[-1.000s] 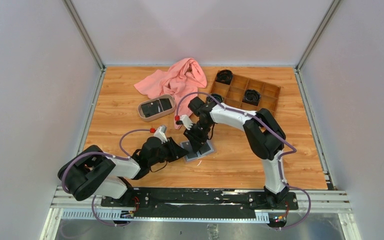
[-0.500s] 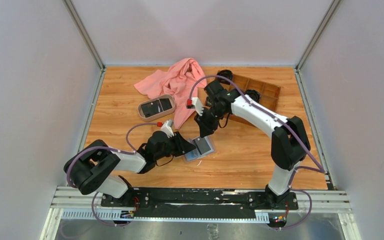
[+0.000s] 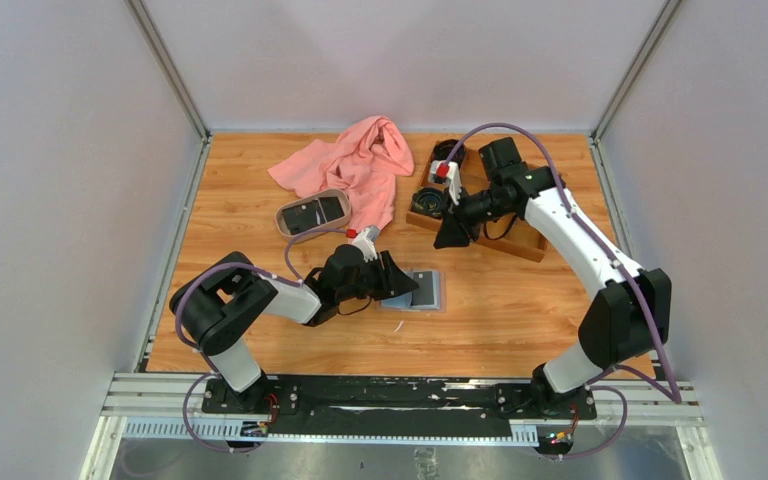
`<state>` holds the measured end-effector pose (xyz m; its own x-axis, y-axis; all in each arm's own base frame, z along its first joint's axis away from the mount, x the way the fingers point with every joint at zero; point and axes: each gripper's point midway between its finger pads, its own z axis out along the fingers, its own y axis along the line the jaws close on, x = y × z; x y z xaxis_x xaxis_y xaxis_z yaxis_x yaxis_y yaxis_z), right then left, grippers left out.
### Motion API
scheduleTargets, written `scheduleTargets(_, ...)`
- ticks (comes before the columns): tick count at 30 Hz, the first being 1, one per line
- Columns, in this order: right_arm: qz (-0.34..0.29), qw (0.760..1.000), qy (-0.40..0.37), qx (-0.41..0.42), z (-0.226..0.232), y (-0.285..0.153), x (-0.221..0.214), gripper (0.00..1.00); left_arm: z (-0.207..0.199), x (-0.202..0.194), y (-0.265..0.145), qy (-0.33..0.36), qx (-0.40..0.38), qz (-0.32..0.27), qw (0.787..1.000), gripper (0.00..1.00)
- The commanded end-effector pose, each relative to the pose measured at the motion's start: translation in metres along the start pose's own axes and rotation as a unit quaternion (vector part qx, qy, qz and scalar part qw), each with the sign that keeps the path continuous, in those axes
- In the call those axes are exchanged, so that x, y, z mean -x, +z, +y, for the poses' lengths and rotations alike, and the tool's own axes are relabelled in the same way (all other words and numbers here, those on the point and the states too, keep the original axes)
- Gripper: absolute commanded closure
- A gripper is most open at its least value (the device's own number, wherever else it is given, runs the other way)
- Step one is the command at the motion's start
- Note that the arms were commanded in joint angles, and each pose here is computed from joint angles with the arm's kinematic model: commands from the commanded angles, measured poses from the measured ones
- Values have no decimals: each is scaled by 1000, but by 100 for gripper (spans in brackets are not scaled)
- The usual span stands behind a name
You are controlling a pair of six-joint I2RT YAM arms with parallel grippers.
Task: Put the credit cards into the card holder
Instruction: Insert the credit card into the card holder.
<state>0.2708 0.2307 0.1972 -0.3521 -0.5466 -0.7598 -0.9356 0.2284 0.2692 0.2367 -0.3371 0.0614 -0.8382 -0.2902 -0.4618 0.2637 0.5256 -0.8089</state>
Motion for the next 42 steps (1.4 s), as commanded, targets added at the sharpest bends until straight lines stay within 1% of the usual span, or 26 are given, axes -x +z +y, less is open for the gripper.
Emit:
scheduleTargets(1,-42,999,-24,7,19,-26,9,73,-4,-3,6,32,-4,20,999,58)
scheduleTargets(4,-55,998,-37,-5,23,-37,12,72,-13,-3,9,39,-18,30,999,57)
scheduleTargets(8,-62,997,-41,-11,34,-43,9,71,-23,-5,11,46,-34,40,998,53)
scheduleTargets(9,-62,997,-42,-11,35,-43,7,70,-24,-7,12,48,-36,45,997,53)
scheduleTargets(14,-72,996,-49,-21,39,-46,2,67,-22,-20,17,46,-39,69,996,52)
scheduleTargets(18,-94,993,-69,-12,52,-52,7,67,-16,-23,21,54,-30,77,995,54)
scheduleTargets(23,-128,984,-123,0,71,-58,12,66,-12,-26,29,64,-23,96,993,60)
scheduleTargets(26,-147,976,-156,32,83,-53,8,65,-7,-28,33,69,-19,103,992,63)
scheduleTargets(28,-157,972,-163,55,88,-47,1,63,-5,-29,34,74,-17,104,992,64)
scheduleTargets(32,-164,972,-144,92,88,-30,-12,63,-7,-23,31,85,-21,95,992,67)
scheduleTargets(35,-147,977,-124,96,78,-17,-19,65,-13,-15,27,96,-28,84,991,67)
scheduleTargets(42,-97,994,-35,32,30,11,-28,78,-20,-2,19,114,-41,70,990,67)
